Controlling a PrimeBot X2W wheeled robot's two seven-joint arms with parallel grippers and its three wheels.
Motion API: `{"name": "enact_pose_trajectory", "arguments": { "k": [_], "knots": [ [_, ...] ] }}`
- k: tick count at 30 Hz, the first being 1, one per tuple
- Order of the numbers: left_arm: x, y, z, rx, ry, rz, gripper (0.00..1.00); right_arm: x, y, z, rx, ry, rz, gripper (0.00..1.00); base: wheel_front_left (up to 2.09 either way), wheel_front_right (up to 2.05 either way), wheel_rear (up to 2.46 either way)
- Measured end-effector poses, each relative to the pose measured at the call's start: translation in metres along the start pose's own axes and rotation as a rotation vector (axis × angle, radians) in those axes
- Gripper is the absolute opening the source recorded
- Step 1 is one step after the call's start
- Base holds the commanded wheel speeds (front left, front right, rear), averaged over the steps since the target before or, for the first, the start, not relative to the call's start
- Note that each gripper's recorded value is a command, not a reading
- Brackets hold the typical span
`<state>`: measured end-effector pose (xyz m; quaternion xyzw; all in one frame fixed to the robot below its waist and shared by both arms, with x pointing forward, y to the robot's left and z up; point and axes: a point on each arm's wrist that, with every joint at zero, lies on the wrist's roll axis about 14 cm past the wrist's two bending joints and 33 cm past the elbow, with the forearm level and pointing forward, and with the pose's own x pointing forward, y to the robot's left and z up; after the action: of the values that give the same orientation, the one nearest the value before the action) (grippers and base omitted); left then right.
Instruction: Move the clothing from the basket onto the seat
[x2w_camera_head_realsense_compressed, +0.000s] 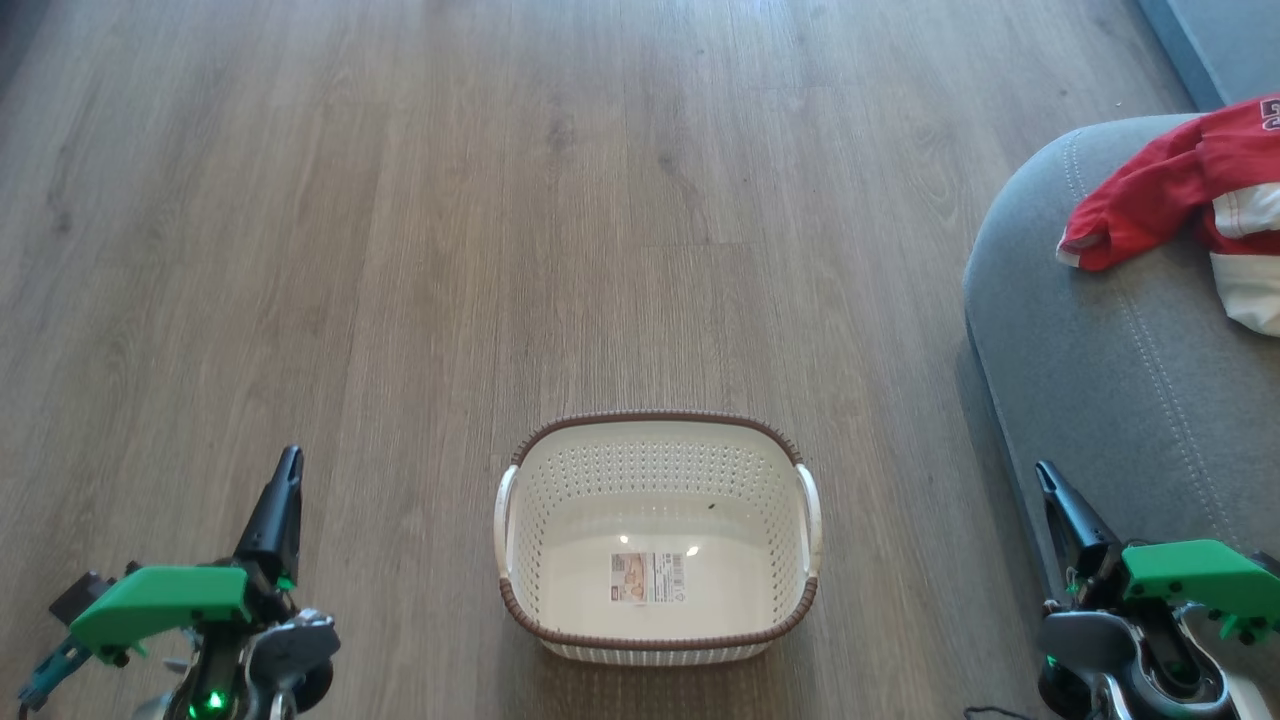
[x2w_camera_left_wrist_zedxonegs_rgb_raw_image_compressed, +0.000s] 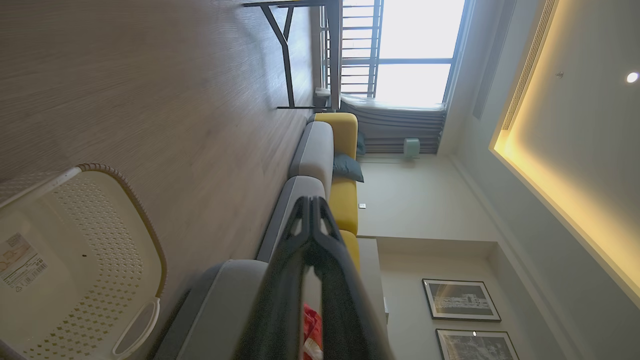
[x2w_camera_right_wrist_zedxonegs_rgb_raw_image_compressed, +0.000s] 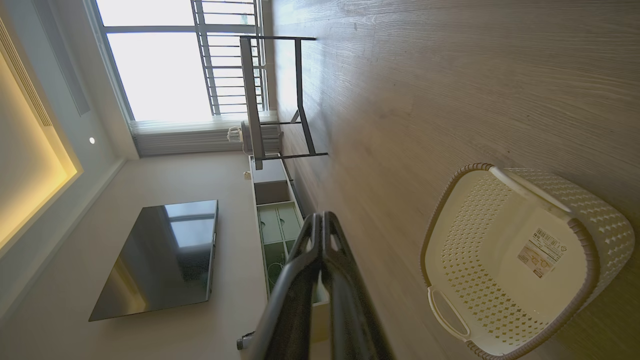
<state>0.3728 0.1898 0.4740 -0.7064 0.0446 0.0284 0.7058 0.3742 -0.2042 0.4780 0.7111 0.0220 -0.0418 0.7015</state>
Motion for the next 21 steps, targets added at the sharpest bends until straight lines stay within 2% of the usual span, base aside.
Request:
{"name": "enact_pose_trajectory", "arguments": {
  "k": [21],
  "knots": [
    [0.0, 0.0, 0.0, 0.0, 0.0, 0.0, 0.0, 0.0, 0.0, 0.0, 0.0, 0.0, 0.0, 0.0, 0.0, 0.0, 0.0]
  ]
}}
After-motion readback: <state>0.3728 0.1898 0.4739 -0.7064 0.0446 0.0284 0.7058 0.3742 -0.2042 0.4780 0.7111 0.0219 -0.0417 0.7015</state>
